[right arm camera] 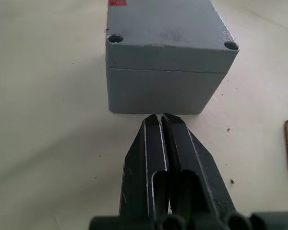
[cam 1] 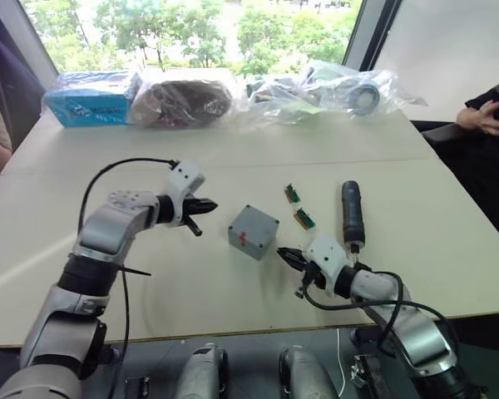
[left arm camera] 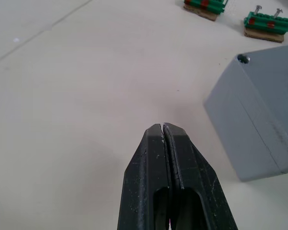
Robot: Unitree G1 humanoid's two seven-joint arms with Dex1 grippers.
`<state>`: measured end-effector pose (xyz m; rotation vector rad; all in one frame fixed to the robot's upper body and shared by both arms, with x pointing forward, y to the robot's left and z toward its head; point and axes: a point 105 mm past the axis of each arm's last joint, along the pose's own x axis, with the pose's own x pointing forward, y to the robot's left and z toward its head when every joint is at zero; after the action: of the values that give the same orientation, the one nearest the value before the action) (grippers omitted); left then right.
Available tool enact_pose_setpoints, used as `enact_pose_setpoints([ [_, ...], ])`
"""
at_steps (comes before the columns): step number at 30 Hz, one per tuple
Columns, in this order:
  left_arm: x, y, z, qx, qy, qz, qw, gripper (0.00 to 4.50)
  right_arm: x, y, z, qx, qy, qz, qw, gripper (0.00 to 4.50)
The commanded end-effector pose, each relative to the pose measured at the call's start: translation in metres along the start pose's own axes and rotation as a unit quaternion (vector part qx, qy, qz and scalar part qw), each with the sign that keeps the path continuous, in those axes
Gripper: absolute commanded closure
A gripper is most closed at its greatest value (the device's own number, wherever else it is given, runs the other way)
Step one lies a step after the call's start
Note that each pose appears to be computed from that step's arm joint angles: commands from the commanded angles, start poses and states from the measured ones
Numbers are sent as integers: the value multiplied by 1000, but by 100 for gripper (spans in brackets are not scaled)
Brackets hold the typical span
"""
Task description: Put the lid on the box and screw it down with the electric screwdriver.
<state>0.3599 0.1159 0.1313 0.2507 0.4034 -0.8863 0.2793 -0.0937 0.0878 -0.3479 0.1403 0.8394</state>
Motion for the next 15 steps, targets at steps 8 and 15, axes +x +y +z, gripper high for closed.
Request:
enact_pose_setpoints([
  [8,9,-43,-9,2,7,-82,997,450,20,-19,11,-1,-11,-30,999,444],
  [15,5,-58,-9,-6,6,-97,995,450,23,-28,11,-8,-12,-43,999,444],
])
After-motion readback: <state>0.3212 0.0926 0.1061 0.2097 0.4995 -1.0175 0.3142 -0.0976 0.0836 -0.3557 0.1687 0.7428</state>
